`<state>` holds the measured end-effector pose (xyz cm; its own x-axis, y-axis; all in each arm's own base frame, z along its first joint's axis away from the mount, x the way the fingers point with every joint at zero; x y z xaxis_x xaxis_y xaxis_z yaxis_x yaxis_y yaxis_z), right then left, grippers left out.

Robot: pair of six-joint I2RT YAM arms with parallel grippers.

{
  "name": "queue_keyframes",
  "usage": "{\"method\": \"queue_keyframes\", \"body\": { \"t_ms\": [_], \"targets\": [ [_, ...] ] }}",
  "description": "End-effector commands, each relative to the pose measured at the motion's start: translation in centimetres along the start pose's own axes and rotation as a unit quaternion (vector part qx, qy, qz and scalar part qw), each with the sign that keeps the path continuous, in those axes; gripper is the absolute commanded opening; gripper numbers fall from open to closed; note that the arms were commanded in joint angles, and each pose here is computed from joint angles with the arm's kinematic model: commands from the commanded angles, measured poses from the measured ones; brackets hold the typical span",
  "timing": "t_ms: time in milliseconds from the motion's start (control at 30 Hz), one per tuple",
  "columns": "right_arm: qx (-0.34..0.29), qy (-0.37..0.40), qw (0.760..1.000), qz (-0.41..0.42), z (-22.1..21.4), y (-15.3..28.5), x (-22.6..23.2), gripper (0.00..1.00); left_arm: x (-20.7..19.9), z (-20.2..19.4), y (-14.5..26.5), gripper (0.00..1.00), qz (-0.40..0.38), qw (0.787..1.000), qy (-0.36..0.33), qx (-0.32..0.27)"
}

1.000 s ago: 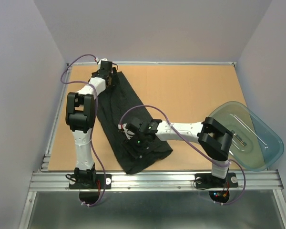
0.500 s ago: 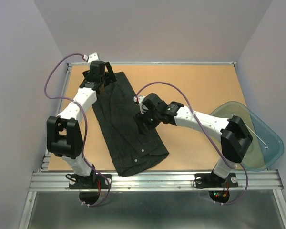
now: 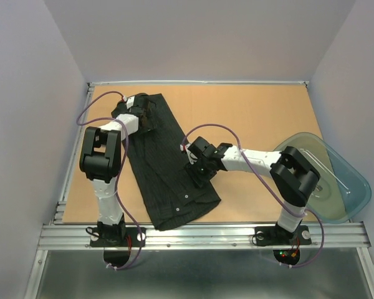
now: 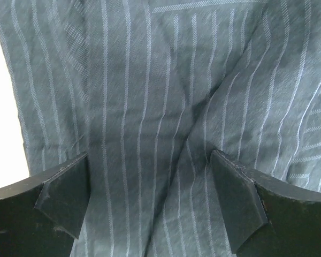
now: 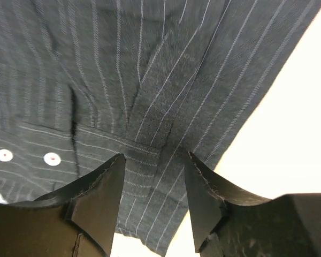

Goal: Fold and stack the long sleeve shirts
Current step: Fold the shirt

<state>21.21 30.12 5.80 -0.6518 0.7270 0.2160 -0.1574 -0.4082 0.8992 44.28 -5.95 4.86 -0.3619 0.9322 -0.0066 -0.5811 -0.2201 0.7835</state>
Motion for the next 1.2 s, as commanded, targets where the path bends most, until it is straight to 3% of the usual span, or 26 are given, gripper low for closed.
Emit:
{"method": "queue_keyframes", "body": {
  "t_ms": [0,333,500,633,833,933,1067,1167],
  "targets": [
    [0.018,0.003,1.000,0.025,-1.6,-1.6,1.4,0.53,-1.6,3.3,-0.1,0.99,-0.014,0.999,0.008,-0.033],
    [0.017,-0.030,0.998,0.058,-2.0,-3.4,4.2,0.54,-8.6,4.4,-2.4,0.98,-0.063,0.995,-0.069,-0.042],
    [-0.018,-0.035,0.998,0.055,-0.2,-3.0,4.4,0.55,-13.3,6.4,-0.7,0.98,-0.120,0.986,-0.095,-0.069],
    [-0.077,-0.038,0.996,0.009,2.1,-0.6,2.9,0.59,-14.5,9.3,2.7,0.98,-0.152,0.979,-0.083,-0.103],
    [-0.165,-0.098,0.981,-0.010,6.0,5.0,-2.1,0.68,-11.7,14.0,10.6,0.99,-0.152,0.974,-0.031,-0.166],
    [-0.220,-0.110,0.968,-0.043,8.3,8.4,-5.4,0.68,-8.8,14.1,13.6,0.99,-0.147,0.975,-0.002,-0.168],
    [-0.239,-0.134,0.960,-0.055,9.6,9.5,-8.3,0.68,-5.1,11.2,15.3,0.99,-0.121,0.982,0.009,-0.146],
    [-0.256,-0.143,0.955,-0.050,11.4,9.8,-9.8,0.67,-3.5,6.3,15.4,0.99,-0.138,0.985,0.017,-0.106]
  ]
}}
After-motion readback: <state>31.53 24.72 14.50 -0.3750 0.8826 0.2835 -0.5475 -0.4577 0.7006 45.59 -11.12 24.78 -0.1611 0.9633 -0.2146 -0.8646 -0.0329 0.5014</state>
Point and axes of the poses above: each gripper's point midway between its finger pads, its own y axis back along the fingers, its own x axis along the line the jaws close on, z = x × y, the point moved 2 cm from there along y, back along the fingers, and after that the axes turned 3 degrees about -y, right-handed, at the moved point
